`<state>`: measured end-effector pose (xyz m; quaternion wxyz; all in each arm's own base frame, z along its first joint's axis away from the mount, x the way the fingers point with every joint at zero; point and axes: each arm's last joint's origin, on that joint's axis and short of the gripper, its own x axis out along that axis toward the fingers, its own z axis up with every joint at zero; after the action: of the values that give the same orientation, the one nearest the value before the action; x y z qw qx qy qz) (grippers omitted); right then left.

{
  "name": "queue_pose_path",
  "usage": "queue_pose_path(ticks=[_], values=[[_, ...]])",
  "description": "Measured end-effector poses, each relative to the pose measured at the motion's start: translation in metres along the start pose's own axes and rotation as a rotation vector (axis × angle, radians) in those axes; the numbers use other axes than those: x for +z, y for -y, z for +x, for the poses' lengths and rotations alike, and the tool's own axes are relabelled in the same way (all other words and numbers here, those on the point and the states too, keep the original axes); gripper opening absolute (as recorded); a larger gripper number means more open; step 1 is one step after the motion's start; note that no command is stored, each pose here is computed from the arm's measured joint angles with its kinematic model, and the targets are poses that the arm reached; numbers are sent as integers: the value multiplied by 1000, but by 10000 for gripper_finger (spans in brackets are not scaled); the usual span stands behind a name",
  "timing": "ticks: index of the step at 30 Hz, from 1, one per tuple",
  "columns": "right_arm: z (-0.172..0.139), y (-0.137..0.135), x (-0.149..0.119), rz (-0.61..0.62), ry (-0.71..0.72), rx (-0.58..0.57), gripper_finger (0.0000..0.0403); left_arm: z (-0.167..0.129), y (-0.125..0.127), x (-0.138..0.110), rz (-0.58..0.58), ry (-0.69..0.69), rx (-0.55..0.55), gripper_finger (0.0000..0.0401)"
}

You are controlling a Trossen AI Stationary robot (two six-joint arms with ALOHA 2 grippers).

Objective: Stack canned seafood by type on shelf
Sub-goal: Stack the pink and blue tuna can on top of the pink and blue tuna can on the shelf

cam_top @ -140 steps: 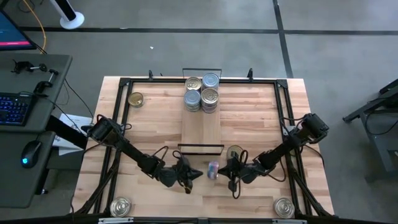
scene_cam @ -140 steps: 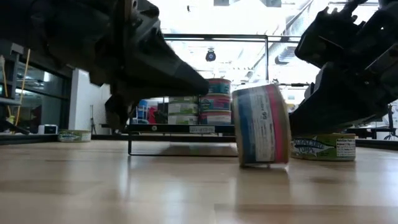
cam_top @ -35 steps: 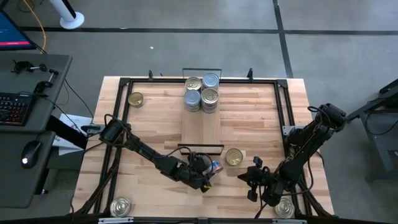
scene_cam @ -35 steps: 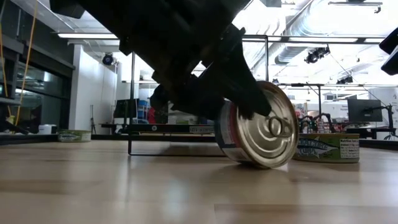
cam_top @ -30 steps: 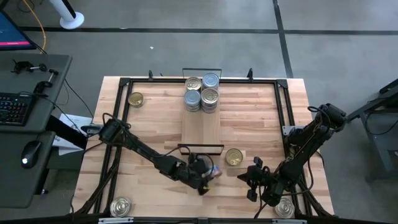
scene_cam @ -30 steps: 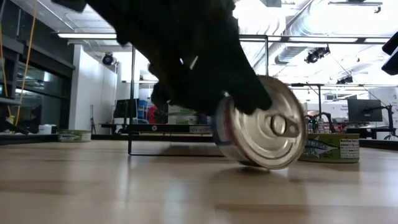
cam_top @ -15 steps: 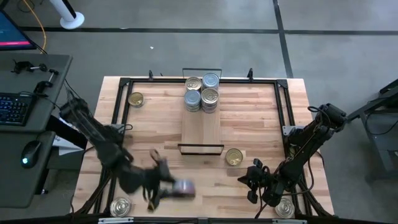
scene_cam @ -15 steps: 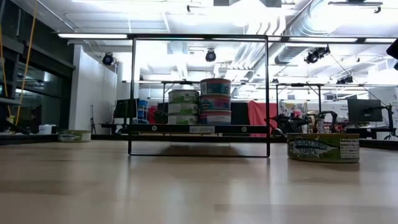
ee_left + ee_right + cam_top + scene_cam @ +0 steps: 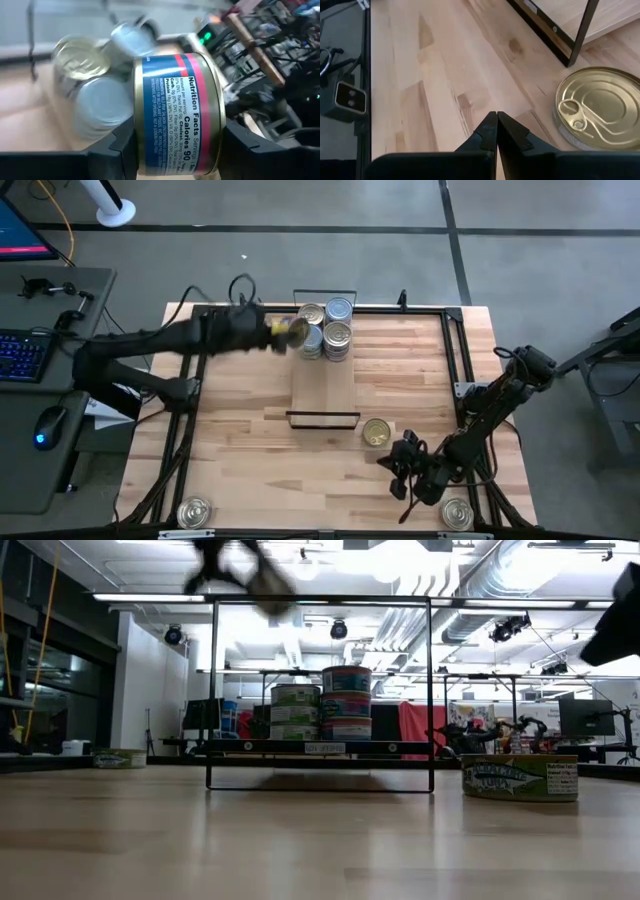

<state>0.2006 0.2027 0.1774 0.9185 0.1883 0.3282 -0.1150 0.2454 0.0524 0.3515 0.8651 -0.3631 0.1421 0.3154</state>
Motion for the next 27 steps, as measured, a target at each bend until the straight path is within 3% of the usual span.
queue_pose_path(ticks=[4, 8, 12, 15, 22, 27], values=[[3, 1, 4, 34, 0, -4, 0, 44, -73, 17, -217, -24, -50, 173], [5, 3, 6, 113, 4, -11, 0, 55, -130, 35, -422, 142, -261, 173], [9, 6, 11, 197, 10, -27, 0, 72, -174, 15, -571, 64, -300, 173], [14, 10, 17, 281, 23, -50, 0, 81, -181, 3, -593, 7, -318, 173], [28, 21, 36, 407, 65, -90, 0, 91, -178, 11, -553, 51, -427, 173], [36, 27, 46, 394, 29, -80, 0, 109, -188, 5, -605, -3, -348, 173]])
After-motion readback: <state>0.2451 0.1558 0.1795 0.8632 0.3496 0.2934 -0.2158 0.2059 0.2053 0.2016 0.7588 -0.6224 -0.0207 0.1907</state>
